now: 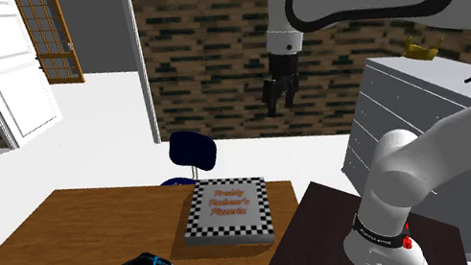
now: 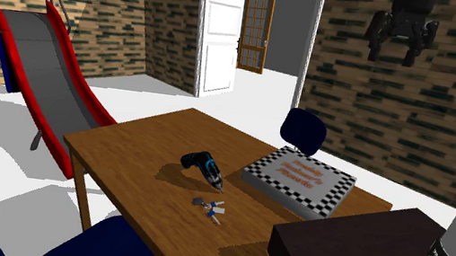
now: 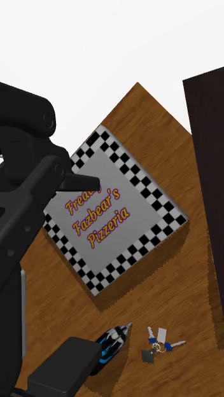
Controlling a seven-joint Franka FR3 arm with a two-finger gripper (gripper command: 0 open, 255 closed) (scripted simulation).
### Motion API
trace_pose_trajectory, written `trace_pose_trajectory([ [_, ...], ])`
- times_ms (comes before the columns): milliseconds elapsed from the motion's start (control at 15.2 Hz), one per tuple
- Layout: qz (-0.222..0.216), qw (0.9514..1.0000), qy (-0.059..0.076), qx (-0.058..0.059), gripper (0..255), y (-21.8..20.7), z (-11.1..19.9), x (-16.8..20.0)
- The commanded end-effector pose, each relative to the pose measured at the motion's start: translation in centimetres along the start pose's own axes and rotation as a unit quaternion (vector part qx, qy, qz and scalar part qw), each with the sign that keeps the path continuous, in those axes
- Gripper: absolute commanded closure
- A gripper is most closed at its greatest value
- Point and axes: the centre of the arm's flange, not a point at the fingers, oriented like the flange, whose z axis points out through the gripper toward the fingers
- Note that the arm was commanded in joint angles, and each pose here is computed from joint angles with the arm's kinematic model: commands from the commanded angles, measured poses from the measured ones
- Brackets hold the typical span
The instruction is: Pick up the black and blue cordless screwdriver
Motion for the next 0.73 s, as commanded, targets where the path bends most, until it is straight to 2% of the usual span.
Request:
trace_pose_trajectory([
  [0, 0.0, 1.0, 0.0, 0.0, 0, 0.0, 0.0, 0.0],
  [660, -0.082, 0.9962, -0.009, -0.03, 0, -8.6, 7.6, 7.9],
])
